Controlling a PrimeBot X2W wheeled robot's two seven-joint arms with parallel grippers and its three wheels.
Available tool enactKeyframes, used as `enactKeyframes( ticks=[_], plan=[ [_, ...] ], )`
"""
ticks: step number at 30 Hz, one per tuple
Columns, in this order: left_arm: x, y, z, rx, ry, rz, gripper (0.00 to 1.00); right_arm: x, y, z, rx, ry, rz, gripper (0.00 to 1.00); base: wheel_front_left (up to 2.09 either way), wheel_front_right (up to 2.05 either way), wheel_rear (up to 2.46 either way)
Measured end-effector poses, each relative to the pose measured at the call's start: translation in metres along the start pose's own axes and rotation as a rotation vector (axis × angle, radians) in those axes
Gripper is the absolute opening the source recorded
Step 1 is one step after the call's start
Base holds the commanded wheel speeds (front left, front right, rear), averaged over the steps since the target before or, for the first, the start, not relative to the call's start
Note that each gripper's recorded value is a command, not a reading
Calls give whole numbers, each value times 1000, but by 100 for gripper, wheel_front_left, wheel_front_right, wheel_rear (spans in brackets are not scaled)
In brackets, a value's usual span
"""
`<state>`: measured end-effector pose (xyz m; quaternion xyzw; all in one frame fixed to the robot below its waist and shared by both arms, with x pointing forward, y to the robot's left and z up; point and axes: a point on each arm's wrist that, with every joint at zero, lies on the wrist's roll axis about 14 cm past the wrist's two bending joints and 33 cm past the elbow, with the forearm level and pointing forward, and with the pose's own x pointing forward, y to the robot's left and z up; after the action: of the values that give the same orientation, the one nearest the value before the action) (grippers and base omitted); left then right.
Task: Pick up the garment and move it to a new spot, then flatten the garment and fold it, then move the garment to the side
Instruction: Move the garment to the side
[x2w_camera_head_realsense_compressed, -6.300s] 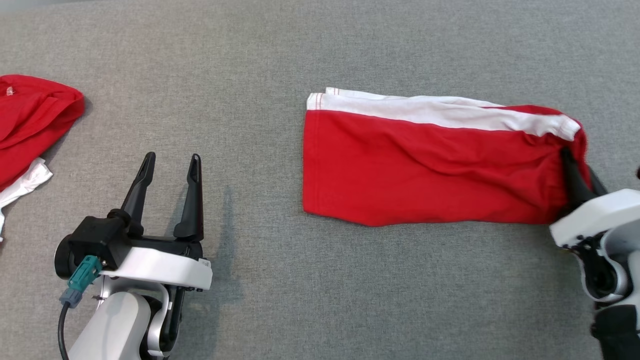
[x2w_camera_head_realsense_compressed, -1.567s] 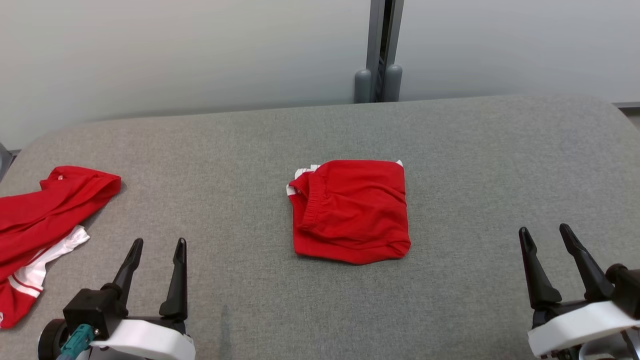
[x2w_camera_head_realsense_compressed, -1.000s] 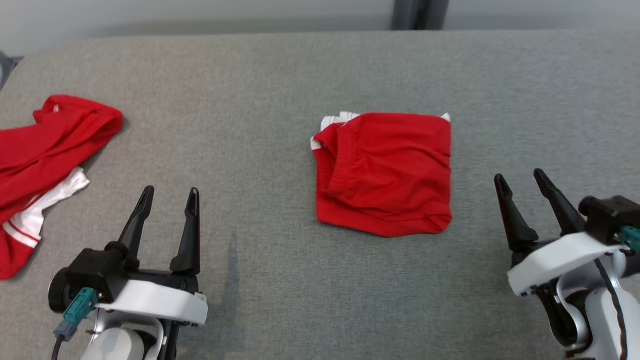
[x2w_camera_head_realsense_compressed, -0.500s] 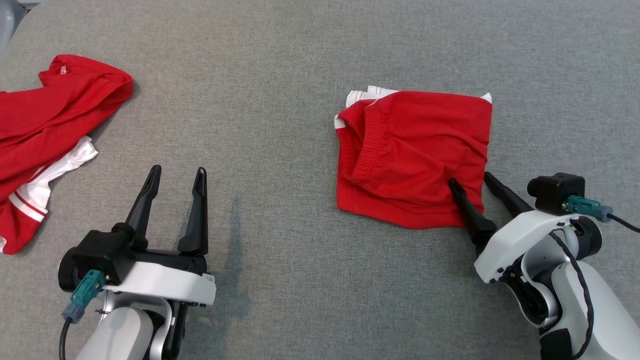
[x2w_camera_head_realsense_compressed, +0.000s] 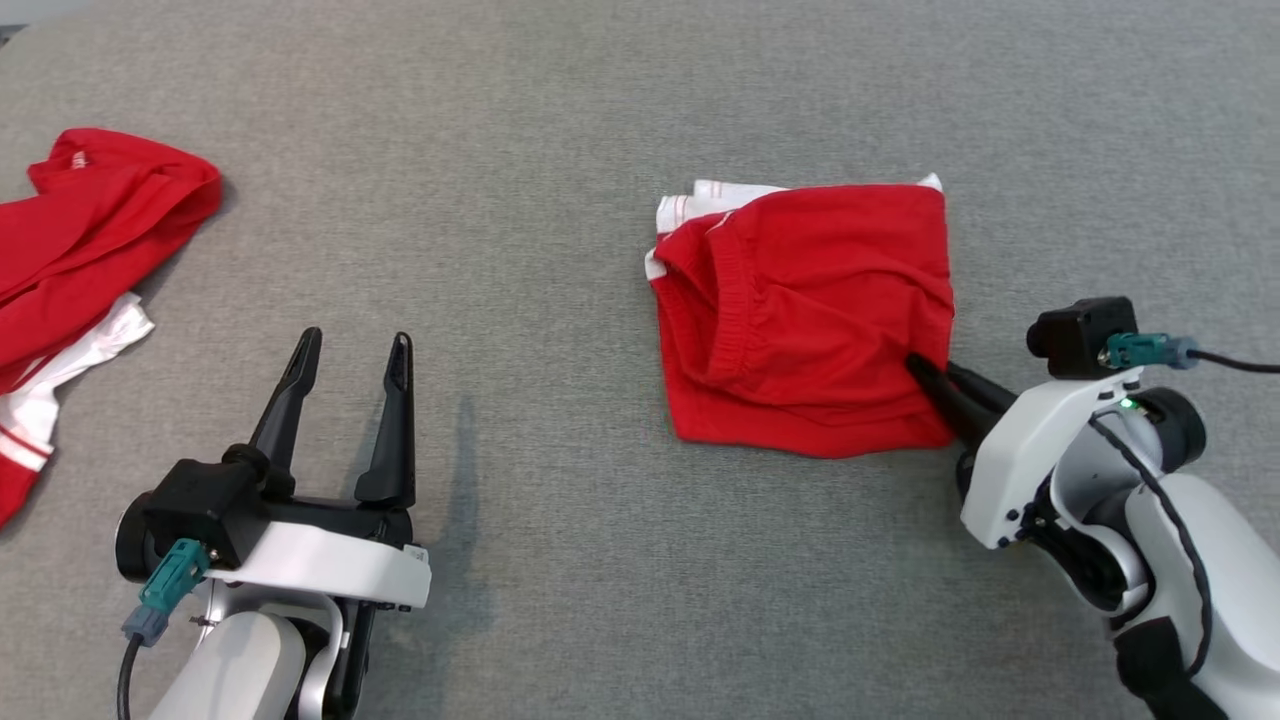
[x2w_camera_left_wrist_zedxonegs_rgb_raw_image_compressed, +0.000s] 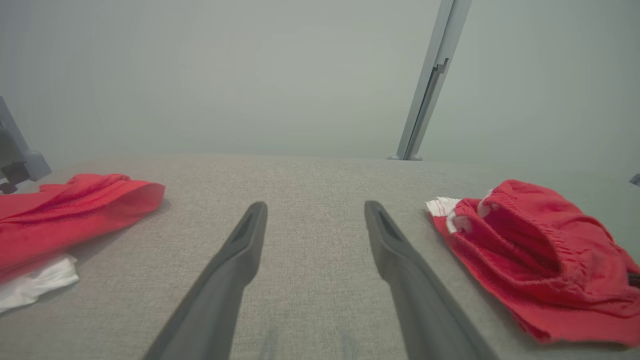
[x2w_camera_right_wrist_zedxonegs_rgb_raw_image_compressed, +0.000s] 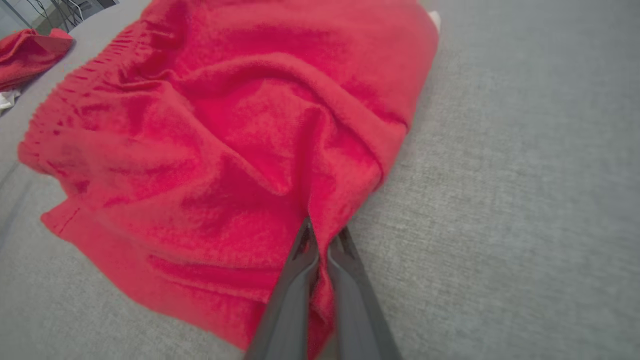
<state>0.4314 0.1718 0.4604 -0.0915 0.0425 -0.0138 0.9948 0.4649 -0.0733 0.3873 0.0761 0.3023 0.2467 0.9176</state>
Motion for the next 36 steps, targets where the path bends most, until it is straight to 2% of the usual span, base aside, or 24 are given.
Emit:
enactKeyframes(
  ticks=[10, 16, 27, 36],
  plan=[
    [23, -33, -3, -1, -13, -105, 100, -28, -39, 7, -105, 4, -89, 0, 0, 0, 0],
    [38, -55, -10, -3, 3, -178, 100, -42, -57, 6, -74, 2, -127, 0, 0, 0, 0],
    [72, -121, -21, -16, 12, -388, 100, -98, -154, 1, -51, -17, -378, 0, 0, 0, 0],
    [86, -161, -34, -35, 35, -519, 100, -150, -235, 16, -39, -51, -621, 0, 0, 0, 0]
  ],
)
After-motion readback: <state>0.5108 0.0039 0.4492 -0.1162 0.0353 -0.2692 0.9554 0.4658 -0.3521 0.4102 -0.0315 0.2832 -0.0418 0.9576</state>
